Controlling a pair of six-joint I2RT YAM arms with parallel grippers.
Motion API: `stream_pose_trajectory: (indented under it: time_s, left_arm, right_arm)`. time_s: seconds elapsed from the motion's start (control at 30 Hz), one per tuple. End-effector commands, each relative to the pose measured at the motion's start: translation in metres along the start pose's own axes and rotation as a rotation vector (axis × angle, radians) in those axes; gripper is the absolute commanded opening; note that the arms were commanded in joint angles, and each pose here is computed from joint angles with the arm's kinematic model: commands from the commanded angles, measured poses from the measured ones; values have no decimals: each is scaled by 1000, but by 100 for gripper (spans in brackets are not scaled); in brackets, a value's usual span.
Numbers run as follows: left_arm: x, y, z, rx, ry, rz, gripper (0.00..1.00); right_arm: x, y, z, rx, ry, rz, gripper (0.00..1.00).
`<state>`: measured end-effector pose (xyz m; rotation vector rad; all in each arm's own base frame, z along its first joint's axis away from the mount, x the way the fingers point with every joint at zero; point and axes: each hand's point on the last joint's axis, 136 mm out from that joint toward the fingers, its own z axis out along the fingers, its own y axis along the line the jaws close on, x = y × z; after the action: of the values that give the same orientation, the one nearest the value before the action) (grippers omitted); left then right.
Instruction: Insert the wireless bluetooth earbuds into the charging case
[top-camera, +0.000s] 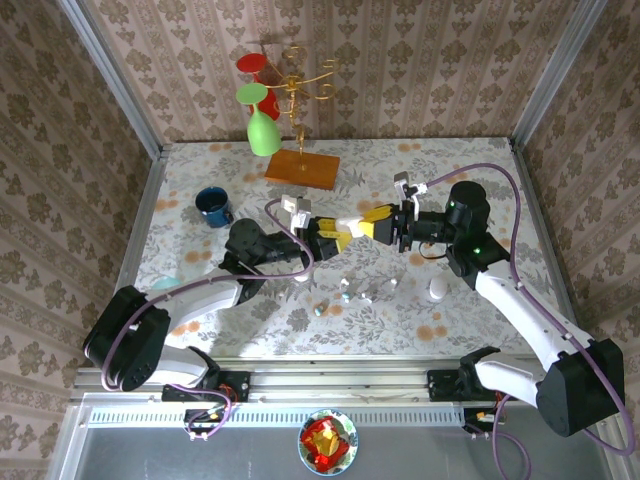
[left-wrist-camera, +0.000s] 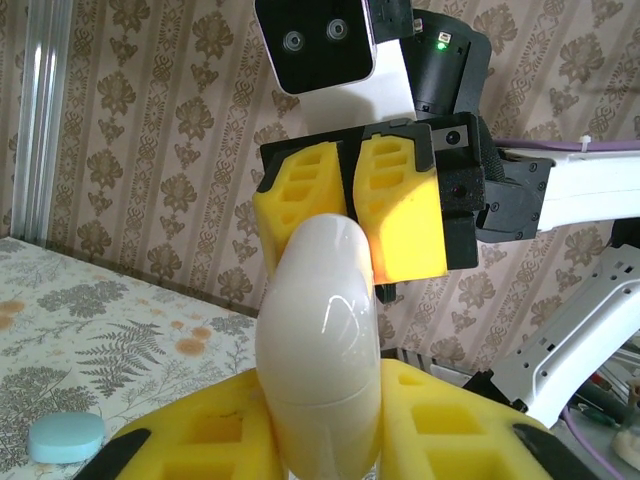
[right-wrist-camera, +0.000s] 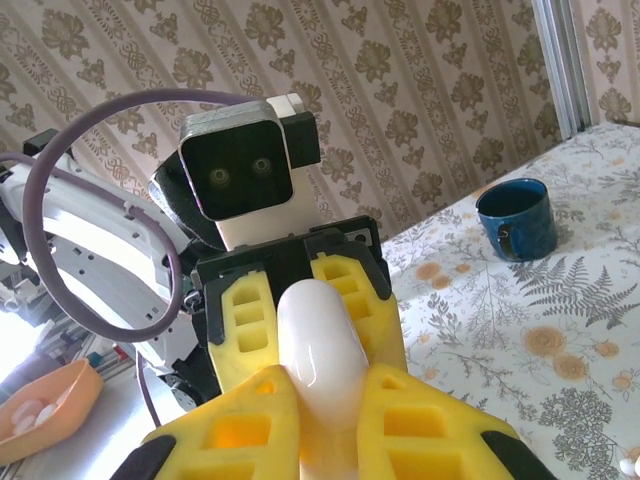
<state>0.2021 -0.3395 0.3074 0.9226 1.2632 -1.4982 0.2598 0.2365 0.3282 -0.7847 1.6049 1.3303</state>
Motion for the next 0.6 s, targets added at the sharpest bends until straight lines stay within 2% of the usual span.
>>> stream_pose_trajectory:
  time_s: [0.0,0.13,0.27,0.3,0.4,0.47,0.57]
  left_arm:
    - [-14,-15,-1,41,-27,66,16]
    - [-13,-18,-3,55,-26,105,6]
    - [-10,-19,-5,52,-23,138,4]
    - [-10,-19,-5,52,-24,146,3]
    - [-8,-20,-6,56,-18,158,2]
    - [-4,-19,-6,54,-8,166,2]
    - [5,-15,-9,27,13,184,0]
  right_arm:
    - [1,2,5,-16,12,-6,12]
    - [1,1,6,-2,17,-4,15]
    - [2,-9,7,68,27,-9,38]
    - [4,-15,8,94,33,-7,47]
    - [4,-30,9,157,32,29,62]
    - [0,-37,9,197,12,46,67]
    - [-5,-49,5,278,-17,61,68]
